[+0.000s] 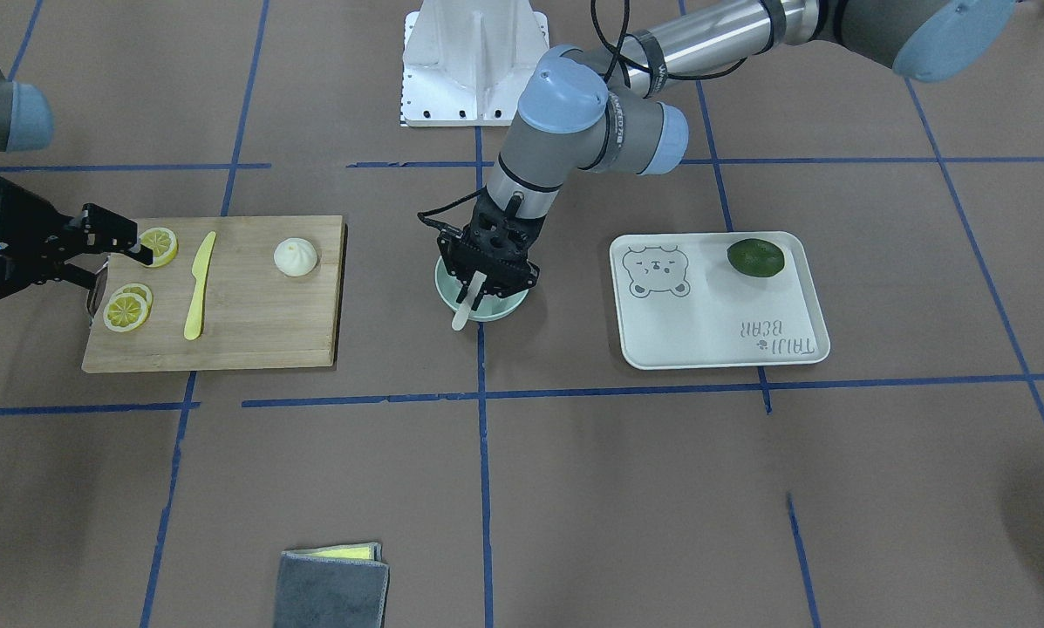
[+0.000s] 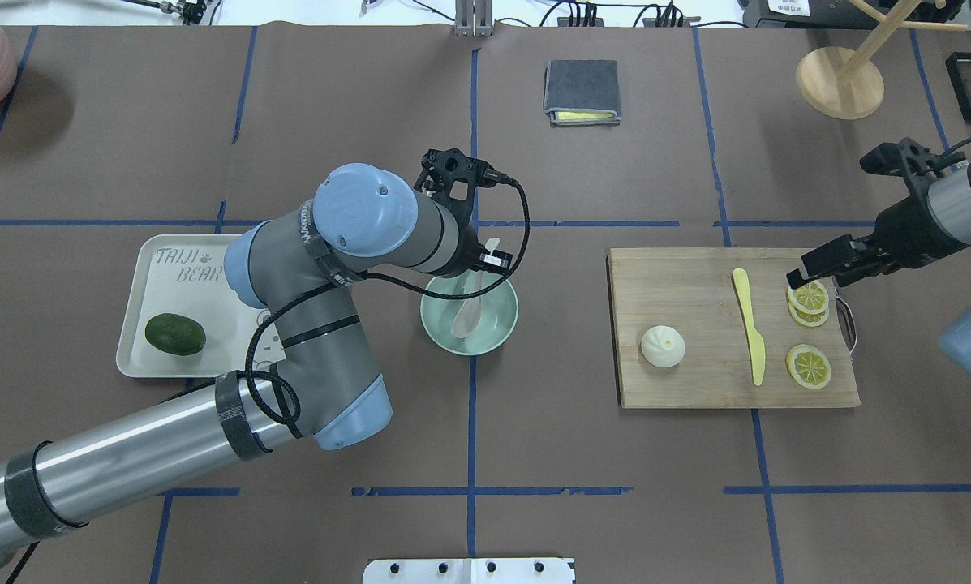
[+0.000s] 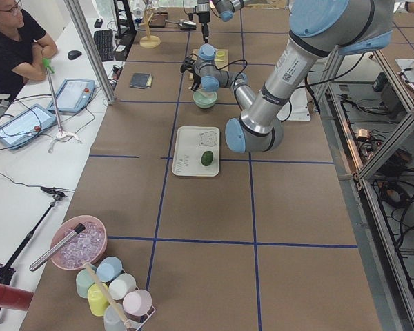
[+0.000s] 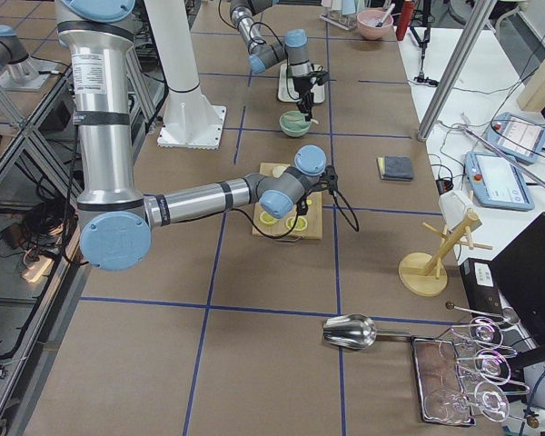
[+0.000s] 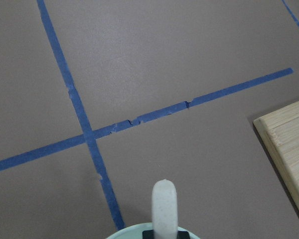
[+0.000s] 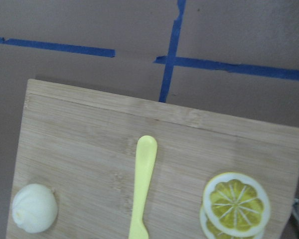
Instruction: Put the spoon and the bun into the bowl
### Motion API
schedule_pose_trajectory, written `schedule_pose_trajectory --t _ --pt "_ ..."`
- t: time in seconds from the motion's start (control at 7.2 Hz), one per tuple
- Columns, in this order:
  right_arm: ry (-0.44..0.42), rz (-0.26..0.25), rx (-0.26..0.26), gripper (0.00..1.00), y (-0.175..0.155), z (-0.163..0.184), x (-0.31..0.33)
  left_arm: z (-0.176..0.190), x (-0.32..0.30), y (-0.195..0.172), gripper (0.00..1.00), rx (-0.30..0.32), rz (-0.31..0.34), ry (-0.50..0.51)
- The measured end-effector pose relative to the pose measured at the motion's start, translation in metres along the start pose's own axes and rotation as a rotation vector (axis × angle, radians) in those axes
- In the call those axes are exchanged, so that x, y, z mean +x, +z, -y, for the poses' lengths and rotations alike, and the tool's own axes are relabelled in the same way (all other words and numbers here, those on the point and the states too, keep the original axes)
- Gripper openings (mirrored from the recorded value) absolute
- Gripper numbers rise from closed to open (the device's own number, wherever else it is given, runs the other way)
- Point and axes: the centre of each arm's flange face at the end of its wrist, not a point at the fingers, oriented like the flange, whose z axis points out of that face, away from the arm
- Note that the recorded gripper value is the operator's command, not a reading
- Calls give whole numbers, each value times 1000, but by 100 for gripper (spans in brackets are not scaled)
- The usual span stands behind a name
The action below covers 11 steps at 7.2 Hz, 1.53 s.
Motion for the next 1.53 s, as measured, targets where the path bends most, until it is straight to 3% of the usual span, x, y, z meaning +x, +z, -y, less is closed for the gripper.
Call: schedule_pose_trajectory --t 0.28,0.69,0.83,1.11,1.53 --pt "67 -8 37 100 40 -19 -48 6 -5 -5 99 23 2 8" --pt "122 -3 77 98 78 -38 -122 32 -28 -42 99 85 3 3" --pt "133 -29 74 97 81 -48 -147 35 -37 -46 99 91 11 -1" --pt "148 -141 96 96 83 -63 -192 31 -51 -47 99 93 22 -4" --pt "142 -275 116 92 104 -79 -198 27 -57 -49 99 94 24 -6"
